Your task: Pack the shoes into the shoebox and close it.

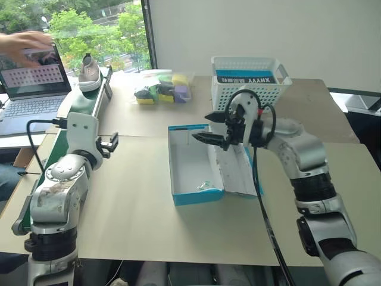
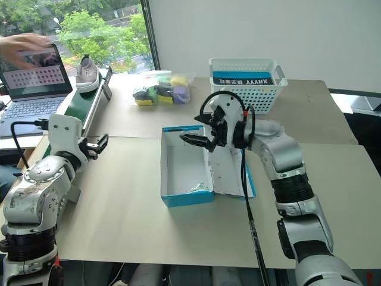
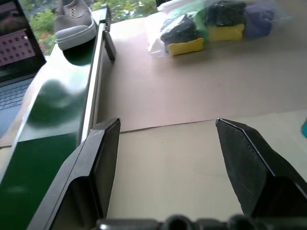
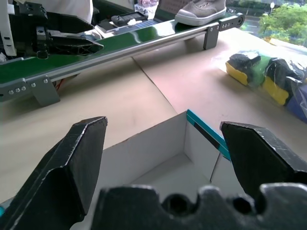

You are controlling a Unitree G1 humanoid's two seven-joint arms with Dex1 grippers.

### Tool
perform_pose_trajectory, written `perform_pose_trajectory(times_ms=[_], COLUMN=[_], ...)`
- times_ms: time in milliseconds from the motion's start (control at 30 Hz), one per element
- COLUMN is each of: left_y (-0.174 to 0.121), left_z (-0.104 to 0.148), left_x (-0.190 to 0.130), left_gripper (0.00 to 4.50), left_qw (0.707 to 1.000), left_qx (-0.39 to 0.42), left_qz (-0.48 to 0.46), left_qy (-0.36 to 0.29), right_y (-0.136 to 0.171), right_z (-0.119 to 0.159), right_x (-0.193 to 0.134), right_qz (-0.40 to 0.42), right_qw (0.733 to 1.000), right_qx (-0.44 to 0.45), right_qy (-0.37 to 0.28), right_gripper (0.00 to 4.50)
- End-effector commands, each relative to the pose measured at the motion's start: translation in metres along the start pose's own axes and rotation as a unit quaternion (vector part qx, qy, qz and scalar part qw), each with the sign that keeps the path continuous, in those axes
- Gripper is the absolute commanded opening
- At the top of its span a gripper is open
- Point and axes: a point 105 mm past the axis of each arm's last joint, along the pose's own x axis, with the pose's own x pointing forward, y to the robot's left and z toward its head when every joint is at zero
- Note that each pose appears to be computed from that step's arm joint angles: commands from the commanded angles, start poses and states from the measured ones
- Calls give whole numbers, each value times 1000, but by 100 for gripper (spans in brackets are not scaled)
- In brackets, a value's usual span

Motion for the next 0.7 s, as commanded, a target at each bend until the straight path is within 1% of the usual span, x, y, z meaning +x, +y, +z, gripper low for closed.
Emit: perform_pose_trajectory(times_ms=[33,167,233,333,467,700], left_y=[24,43,51,57,65,90], left_z=[4,-10,-13,-14,-14,-18], left_x=[-5,-12,-12,-11,-10,-5], left_gripper=[338,338,338,338,338,338], left_qw=[998,994,992,992,990,986], left_qx=[-17,-31,-31,-30,-36,-57], left_qz=[64,107,120,125,135,155], left_qy=[-20,-6,-4,-5,-11,-18], right_y=[3,11,17,21,23,25], right_z=[16,11,5,-2,-4,-6], right_x=[2,6,9,14,18,18], right_qz=[12,36,51,56,57,54], right_qw=[999,999,998,997,997,996], right_qx=[-21,-16,-26,-48,-56,-56], right_qy=[-26,-20,-4,20,26,29], right_gripper=[447,447,447,447,447,447])
